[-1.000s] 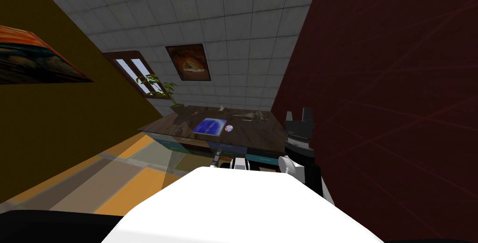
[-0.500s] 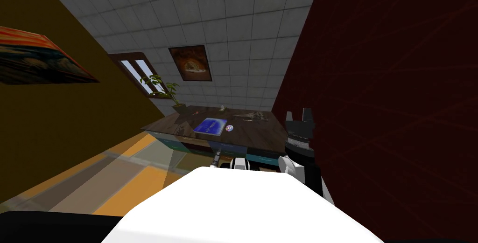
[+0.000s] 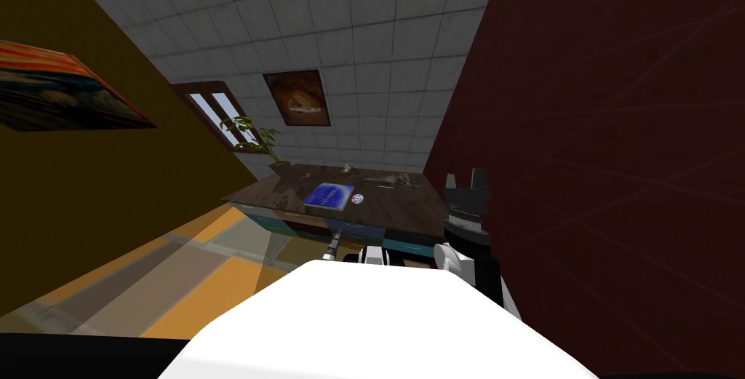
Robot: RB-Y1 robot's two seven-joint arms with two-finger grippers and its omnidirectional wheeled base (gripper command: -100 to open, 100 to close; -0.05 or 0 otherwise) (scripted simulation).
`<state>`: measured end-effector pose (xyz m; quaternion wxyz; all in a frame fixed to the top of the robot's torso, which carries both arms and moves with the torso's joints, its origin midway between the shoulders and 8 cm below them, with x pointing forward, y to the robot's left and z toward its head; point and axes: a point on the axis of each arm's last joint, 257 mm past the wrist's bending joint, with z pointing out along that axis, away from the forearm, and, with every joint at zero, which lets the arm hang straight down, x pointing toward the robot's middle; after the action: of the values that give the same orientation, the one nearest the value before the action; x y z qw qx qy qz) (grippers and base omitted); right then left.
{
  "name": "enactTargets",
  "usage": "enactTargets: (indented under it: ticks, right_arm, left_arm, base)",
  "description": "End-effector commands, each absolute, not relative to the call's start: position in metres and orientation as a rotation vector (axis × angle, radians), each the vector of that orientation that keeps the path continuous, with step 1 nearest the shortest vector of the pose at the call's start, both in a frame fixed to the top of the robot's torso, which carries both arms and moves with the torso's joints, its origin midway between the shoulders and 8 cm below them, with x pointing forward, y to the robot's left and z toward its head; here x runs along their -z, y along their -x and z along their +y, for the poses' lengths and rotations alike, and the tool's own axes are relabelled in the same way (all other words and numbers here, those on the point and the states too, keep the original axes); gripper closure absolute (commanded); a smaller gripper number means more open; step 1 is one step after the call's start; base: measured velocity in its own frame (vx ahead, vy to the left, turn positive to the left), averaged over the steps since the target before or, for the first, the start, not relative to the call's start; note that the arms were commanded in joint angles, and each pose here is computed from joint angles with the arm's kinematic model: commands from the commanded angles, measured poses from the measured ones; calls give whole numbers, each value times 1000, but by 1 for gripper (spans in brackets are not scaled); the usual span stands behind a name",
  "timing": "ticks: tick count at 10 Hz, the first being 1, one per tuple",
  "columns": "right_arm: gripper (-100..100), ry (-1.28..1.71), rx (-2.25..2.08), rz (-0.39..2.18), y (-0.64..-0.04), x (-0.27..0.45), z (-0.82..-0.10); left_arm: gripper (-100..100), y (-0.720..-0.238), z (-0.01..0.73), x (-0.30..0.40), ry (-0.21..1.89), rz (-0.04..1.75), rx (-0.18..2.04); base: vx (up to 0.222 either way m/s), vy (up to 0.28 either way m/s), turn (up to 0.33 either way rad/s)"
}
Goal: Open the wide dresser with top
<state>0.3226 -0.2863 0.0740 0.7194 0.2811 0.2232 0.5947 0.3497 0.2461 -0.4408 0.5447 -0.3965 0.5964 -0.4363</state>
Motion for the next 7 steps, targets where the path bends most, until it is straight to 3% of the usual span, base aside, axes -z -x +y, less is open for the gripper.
enactTargets:
  ticks: [1,7]
  right_arm:
    - [0,-621,-1315,493,-323,-74,-286]
    - [0,-621,-1315,493,-323,-74,-286]
  left_arm:
    - [-100,-365,249,435,931,1418,1033]
    - [-100,-403,227,427,971,1406,1070]
  base:
    - [-46,-16,7]
    - [-46,-19,6]
